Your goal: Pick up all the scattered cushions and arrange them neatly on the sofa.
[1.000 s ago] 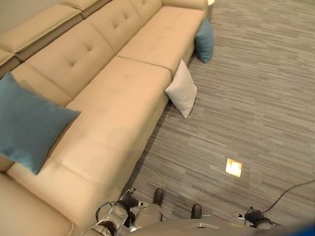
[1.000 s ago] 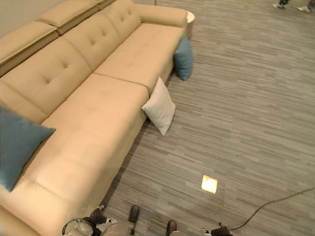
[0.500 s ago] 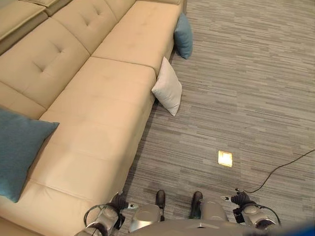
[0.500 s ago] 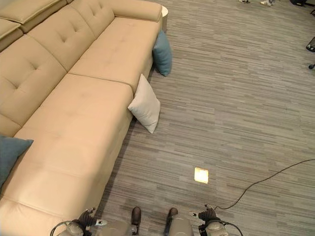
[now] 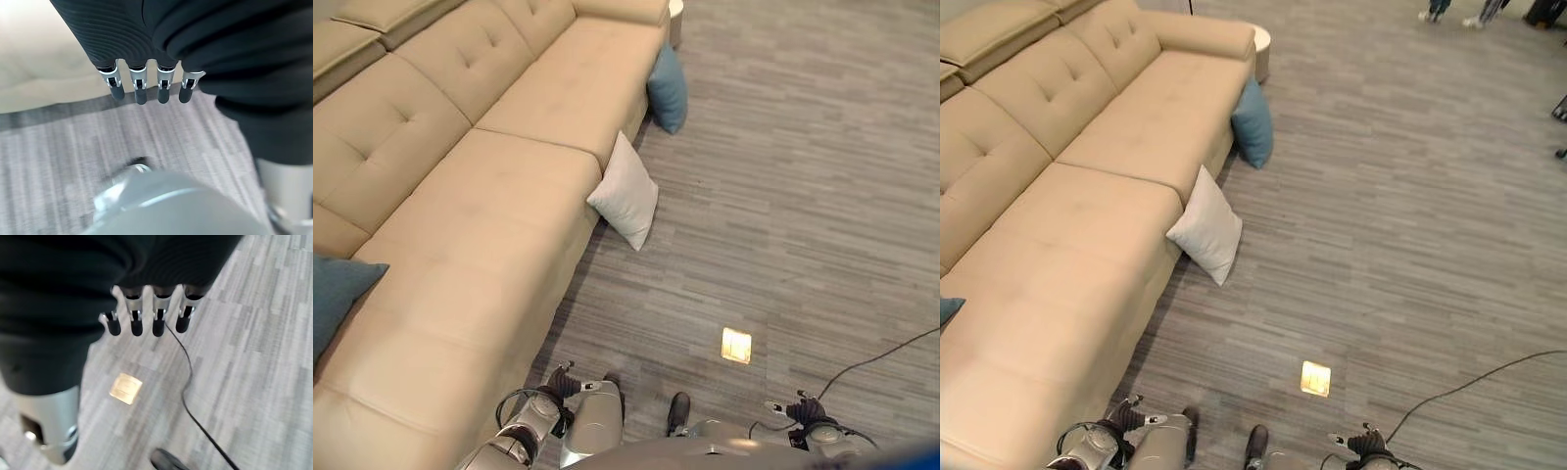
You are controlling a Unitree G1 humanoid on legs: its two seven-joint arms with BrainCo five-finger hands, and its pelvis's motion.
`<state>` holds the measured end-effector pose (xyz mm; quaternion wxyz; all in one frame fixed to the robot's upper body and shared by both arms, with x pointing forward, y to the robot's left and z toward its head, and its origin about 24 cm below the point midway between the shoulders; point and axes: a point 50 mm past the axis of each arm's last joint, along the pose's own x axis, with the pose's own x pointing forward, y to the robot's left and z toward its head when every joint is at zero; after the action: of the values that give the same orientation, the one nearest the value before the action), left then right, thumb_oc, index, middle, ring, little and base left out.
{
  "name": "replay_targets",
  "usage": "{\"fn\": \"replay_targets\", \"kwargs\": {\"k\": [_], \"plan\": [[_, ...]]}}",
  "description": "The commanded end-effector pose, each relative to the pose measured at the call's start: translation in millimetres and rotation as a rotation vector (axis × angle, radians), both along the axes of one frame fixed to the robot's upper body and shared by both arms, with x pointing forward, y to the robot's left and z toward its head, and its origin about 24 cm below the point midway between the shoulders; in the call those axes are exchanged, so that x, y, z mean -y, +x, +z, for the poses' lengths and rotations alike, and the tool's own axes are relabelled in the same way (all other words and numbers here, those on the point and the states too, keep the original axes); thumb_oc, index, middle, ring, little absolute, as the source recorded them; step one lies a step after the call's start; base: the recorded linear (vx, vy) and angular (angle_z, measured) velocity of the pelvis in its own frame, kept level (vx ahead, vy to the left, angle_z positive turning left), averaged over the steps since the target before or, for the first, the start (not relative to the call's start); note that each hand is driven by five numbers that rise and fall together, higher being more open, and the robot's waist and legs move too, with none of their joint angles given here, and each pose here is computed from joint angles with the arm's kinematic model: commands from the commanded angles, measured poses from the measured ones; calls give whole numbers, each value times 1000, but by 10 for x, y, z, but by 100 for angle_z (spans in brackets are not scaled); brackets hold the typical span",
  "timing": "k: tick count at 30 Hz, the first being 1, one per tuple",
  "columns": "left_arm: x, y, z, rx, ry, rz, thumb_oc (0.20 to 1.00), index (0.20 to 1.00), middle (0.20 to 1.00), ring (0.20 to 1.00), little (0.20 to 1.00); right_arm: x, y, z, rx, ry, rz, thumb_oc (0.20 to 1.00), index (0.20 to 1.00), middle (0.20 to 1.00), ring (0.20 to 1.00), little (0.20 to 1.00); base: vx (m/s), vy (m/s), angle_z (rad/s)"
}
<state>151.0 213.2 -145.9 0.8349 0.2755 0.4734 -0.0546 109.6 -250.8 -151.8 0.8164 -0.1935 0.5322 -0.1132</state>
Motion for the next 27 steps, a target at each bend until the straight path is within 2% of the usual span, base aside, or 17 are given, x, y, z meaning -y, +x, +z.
{"fn": "replay_targets", "kwargs": {"k": [1,9,14,23,27], "plan": [[93,-153,-73,-42,-14,-10,1000,1000,1000,1000,1000,109,-56,32,7,-46,32,1000,1000,1000,1000,1000,282,110,-83],[59,-190,-73,-37,-31,36,1000,1000,1000,1000,1000,2,-50,7,-5,-27,107,1000,1000,1000,1000,1000,188,96,-43],[-48,-162,-41,-18,-11,70,1000,1000,1000,1000,1000,-46,93,44,37,-23,150,1000,1000,1000,1000,1000,159,98,-24],[23,-276,-101,-57,-22,66,1000,1000,1000,1000,1000,-50,-35,4,-3,-30,147,1000,1000,1000,1000,1000,352,-219,9],[97,-148,-67,-23,-46,48,1000,1000,1000,1000,1000,-31,28,23,23,-31,110,1000,1000,1000,1000,1000,146,-313,37]]}}
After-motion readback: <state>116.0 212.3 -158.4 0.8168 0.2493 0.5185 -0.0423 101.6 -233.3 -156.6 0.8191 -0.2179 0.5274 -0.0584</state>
